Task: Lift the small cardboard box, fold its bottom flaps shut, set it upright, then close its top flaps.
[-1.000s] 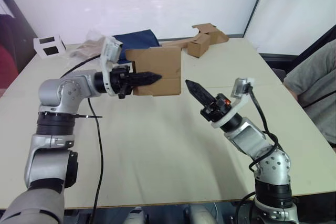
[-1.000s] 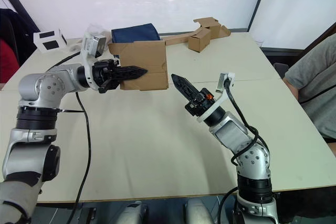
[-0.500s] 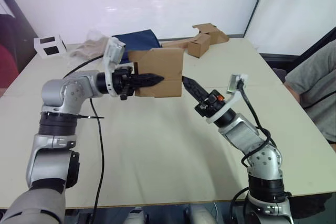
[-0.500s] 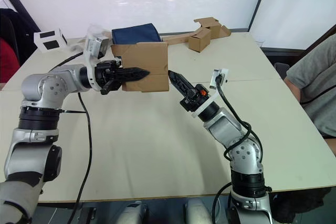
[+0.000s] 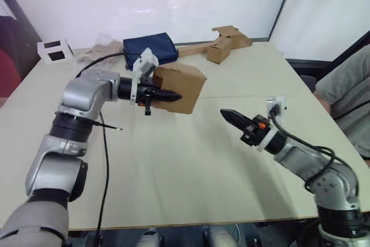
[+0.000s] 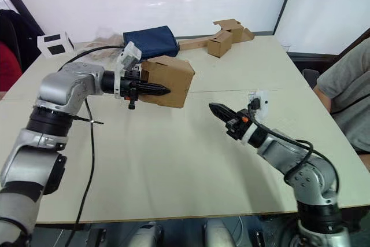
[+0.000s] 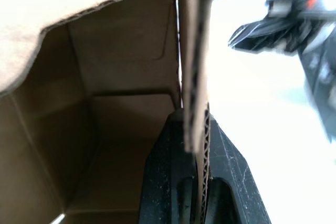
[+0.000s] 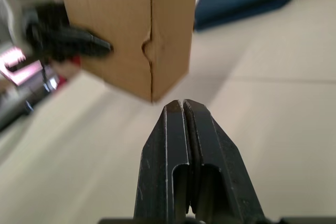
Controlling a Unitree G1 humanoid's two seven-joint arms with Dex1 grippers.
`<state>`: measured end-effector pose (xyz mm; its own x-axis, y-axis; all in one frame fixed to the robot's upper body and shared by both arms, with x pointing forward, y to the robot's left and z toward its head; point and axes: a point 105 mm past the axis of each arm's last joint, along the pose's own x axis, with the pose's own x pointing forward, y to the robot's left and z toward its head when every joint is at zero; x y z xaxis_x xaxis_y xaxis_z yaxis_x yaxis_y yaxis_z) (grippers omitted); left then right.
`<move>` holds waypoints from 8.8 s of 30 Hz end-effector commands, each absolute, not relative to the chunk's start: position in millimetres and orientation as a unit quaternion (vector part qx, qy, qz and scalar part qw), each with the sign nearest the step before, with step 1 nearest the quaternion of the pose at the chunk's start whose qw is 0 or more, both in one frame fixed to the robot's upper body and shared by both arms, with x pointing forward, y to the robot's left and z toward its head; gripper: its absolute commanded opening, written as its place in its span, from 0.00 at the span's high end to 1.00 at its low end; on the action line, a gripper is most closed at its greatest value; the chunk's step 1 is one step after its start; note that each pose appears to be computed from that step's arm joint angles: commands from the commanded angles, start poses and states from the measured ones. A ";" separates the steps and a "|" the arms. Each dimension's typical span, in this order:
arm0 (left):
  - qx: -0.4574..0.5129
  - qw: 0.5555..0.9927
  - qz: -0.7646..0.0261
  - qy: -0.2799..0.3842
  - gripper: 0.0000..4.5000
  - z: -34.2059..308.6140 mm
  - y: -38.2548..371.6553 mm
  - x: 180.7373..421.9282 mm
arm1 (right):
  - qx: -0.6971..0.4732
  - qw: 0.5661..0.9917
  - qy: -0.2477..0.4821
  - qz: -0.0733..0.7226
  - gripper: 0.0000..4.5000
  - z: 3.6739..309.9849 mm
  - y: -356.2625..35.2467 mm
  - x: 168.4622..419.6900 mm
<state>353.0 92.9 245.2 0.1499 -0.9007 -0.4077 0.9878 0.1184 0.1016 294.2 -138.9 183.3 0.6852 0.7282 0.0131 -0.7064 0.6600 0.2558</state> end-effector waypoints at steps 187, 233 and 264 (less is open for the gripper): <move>0.040 0.829 -0.542 0.133 0.98 118.7 83.7 385.3 | -0.218 0.798 0.048 0.560 1.00 187.4 -57.3 259.0; 0.000 0.768 -0.628 0.127 0.98 163.3 94.8 289.0 | -0.227 0.830 0.072 0.505 1.00 158.5 -68.5 297.9; 0.036 0.778 -0.614 0.131 0.98 139.7 90.2 298.8 | -0.223 0.881 -0.013 0.417 1.00 196.3 -70.6 339.1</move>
<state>299.3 90.5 138.1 0.2082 -0.9475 -0.2428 0.9627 0.2423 -0.1201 339.8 -72.9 193.5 0.6451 0.7480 -0.1557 -0.7473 0.5753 -0.3326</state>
